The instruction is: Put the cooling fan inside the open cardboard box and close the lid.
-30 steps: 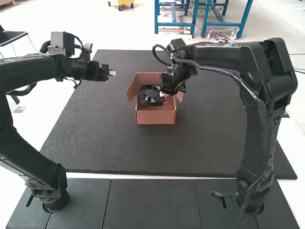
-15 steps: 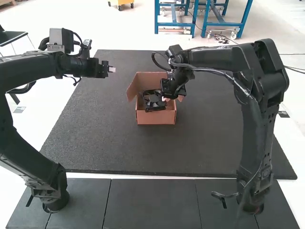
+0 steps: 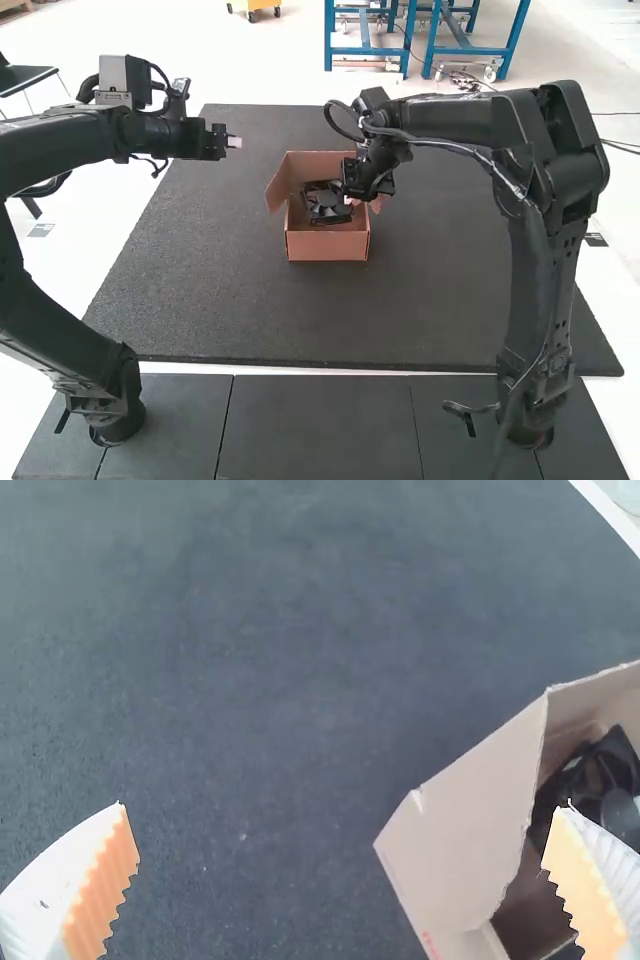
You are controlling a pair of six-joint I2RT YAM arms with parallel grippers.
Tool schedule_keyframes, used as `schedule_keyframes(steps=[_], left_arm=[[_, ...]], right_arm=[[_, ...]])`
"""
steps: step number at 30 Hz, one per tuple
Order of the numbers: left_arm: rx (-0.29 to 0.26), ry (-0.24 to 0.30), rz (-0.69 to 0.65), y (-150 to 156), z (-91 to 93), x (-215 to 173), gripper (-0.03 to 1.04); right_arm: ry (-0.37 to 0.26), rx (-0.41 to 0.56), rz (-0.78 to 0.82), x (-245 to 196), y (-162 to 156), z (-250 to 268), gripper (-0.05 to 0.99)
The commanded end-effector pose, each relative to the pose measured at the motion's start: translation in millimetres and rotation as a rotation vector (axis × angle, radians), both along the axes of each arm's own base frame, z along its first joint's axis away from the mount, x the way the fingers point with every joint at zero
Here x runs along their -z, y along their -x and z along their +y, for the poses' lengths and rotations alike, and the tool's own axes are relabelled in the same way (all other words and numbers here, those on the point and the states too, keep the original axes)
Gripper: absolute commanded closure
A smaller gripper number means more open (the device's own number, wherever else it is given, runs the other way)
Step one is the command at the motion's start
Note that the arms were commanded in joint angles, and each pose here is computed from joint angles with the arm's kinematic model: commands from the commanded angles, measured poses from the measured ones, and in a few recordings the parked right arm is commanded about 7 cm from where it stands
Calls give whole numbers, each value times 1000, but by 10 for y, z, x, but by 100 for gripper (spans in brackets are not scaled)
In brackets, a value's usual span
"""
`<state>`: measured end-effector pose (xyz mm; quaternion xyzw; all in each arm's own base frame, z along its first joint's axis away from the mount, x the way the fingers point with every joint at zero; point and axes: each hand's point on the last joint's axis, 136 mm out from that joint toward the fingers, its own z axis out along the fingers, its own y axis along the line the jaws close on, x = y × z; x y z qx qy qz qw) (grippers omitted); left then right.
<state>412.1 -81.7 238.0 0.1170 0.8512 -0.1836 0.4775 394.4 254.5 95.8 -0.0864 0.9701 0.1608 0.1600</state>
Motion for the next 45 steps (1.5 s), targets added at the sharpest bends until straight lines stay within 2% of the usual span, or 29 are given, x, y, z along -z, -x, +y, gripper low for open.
schedule_keyframes(steps=[1, 3, 6, 8, 10, 19, 25, 31, 38, 45], left_arm=[[10, 15, -67, 1, -36, -293, 6], [16, 16, -67, 6, -61, -293, 6], [20, 16, -69, 11, -84, -306, 6], [22, 17, -66, 12, -86, -293, 6], [22, 17, -68, 10, -86, -296, 6], [20, 16, -63, 14, -84, -271, 6], [20, 13, -41, 30, -80, -214, 6], [27, -10, -3, 29, -73, -73, 6], [20, -37, 52, 14, -42, 90, 6], [11, -92, 83, -113, 5, 173, 6]], right_arm=[[-20, 8, -34, -127, -95, 17, 95], [-17, 4, -28, -94, -93, 27, 89], [-12, -7, -33, -102, -91, 46, 57], [-3, -10, -39, -107, -97, 39, 40], [0, -15, -42, -106, -102, 39, 30], [24, -31, -59, -223, -119, -4, 27], [18, -43, -106, -646, -193, -59, 20], [21, -22, -153, -1041, -196, -231, 17], [43, -4, -118, -1096, -53, -448, 11], [58, 0, -111, -1056, -19, -584, 8]])
